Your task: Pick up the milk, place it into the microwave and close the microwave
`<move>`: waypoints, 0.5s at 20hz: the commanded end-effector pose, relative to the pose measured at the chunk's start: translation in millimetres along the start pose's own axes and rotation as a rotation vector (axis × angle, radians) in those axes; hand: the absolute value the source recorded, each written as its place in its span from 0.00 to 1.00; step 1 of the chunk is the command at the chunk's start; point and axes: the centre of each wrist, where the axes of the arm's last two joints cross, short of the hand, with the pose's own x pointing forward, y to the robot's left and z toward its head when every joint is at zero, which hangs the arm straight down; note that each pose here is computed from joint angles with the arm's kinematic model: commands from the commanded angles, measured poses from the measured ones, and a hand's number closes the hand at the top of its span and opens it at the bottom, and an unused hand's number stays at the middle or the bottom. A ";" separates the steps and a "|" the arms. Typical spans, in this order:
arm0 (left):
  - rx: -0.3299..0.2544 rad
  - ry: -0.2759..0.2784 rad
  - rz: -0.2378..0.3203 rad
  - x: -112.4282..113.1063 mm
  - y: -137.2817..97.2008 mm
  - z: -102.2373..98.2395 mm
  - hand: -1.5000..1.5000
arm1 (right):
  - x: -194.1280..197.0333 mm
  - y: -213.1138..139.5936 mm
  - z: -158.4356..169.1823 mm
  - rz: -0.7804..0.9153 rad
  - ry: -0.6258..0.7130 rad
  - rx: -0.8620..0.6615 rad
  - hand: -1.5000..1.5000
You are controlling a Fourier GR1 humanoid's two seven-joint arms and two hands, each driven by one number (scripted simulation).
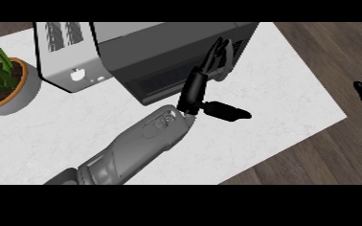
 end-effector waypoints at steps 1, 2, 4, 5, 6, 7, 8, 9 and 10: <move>0.025 -0.010 0.001 5.7 0.9 -14.5 0.00 | 2.8 -4.1 -3.4 0.002 0.011 -0.002 0.00; 0.031 -0.001 0.002 4.6 1.0 -13.6 0.00 | 4.1 -6.5 -2.8 0.001 0.011 -0.004 0.00; 0.038 -0.004 0.011 5.4 1.3 -15.0 0.00 | 5.1 -4.7 -5.9 -0.006 0.008 0.013 0.00; 0.038 -0.002 -0.017 -2.6 3.4 -9.6 0.00 | 7.5 -6.8 -7.7 0.005 0.007 0.014 0.00; 0.038 -0.011 0.002 1.8 1.1 -11.4 0.00 | 6.5 -7.3 -8.4 -0.008 0.002 0.003 0.00; 0.041 -0.005 -0.002 -1.0 2.6 -10.6 0.00 | 9.9 -8.6 -10.2 0.004 0.002 0.014 0.00; 0.049 -0.015 0.001 2.3 1.9 -13.7 0.00 | 8.1 -7.5 -7.5 -0.008 0.014 0.010 0.00; 0.059 -0.010 0.001 2.9 2.3 -15.3 0.00 | 6.4 -7.3 -7.6 -0.013 0.020 0.011 0.00; 0.046 -0.013 0.006 0.6 1.3 -11.4 0.00 | 8.4 -7.8 -13.5 -0.012 0.010 0.025 0.00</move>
